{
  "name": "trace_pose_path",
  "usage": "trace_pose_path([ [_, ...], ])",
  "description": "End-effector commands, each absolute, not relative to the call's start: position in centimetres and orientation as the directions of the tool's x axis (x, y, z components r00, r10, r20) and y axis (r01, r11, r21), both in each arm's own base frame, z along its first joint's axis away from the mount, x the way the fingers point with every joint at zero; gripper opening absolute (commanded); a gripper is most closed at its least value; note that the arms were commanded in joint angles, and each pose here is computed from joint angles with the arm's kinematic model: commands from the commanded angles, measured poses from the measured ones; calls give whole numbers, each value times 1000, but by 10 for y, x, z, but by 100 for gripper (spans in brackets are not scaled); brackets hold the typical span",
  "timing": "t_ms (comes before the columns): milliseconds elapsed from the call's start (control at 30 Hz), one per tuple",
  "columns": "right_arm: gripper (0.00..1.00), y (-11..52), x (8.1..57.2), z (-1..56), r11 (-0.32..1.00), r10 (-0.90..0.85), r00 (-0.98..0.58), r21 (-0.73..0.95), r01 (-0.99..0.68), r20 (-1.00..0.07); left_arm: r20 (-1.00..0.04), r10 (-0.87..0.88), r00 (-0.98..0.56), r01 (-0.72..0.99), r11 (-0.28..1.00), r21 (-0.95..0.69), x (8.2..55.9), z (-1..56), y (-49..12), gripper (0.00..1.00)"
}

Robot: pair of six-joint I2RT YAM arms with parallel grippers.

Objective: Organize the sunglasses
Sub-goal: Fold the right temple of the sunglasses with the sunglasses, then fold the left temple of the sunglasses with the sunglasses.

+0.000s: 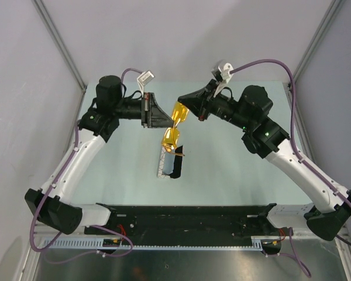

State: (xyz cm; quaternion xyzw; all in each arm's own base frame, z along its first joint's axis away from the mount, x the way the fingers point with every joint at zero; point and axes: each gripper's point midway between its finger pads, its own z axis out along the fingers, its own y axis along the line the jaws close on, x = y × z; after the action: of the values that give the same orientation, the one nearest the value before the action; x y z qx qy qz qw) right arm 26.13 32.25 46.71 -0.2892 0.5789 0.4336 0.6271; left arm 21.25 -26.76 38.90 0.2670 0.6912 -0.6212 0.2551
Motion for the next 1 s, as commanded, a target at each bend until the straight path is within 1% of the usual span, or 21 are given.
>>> trace_pose_path([
  [0,0,314,237,489,413,237,-34,132,-901,-971,-728,23,-685,727,86,-681,221,406,-270,0],
  [100,0,312,234,489,418,234,-35,133,-899,-972,-690,21,-723,688,103,-718,231,399,-274,0],
  [167,0,303,238,493,461,251,-23,141,-876,-968,-673,3,-739,668,133,-732,242,394,-275,0],
  [200,4,299,239,495,479,260,-16,143,-866,-965,-664,-2,-748,657,140,-741,244,393,-276,1],
  [233,5,292,246,493,528,262,-20,161,-834,-965,-654,-17,-756,644,163,-748,253,391,-276,0],
  [300,7,280,250,490,570,250,-19,163,-805,-968,-628,-37,-777,613,185,-768,263,388,-277,1],
  [333,8,275,254,473,600,202,-54,167,-782,-978,-625,-67,-778,602,208,-771,272,391,-275,0],
  [400,8,268,265,449,642,128,-95,155,-751,-987,-574,-106,-812,541,232,-808,290,389,-273,0],
  [433,7,264,267,429,661,82,-153,168,-731,-985,-571,-137,-809,531,245,-811,300,396,-267,0],
  [533,5,259,268,405,679,46,-223,194,-708,-974,-543,-207,-814,483,279,-830,324,401,-258,0],
  [667,3,264,262,378,648,41,-270,231,-725,-962,-485,-288,-826,400,307,-863,351,398,-242,0],
  [700,3,266,259,375,635,43,-275,239,-734,-960,-458,-306,-835,368,308,-877,358,394,-239,0],
  [767,4,279,246,373,559,45,-270,248,-791,-962,-436,-340,-833,333,321,-887,367,390,-231,0],
  [800,5,284,240,391,522,89,-214,229,-822,-973,-431,-355,-829,322,328,-888,370,389,-229,0],
  [833,4,291,233,395,494,97,-181,206,-845,-979,-432,-356,-829,321,330,-888,371,387,-229,0],
  [867,4,305,217,401,443,100,-153,182,-878,-983,-430,-351,-832,321,328,-888,370,386,-230,1],
  [900,4,312,212,414,423,133,-102,150,-894,-986,-428,-343,-836,323,324,-889,369,385,-230,0],
  [933,4,318,211,416,422,133,-70,120,-899,-989,-424,-339,-840,320,323,-891,368,382,-231,0],
  [967,4,325,205,418,400,139,-68,119,-909,-988,-431,-332,-839,327,325,-887,367,380,-231,0],
])
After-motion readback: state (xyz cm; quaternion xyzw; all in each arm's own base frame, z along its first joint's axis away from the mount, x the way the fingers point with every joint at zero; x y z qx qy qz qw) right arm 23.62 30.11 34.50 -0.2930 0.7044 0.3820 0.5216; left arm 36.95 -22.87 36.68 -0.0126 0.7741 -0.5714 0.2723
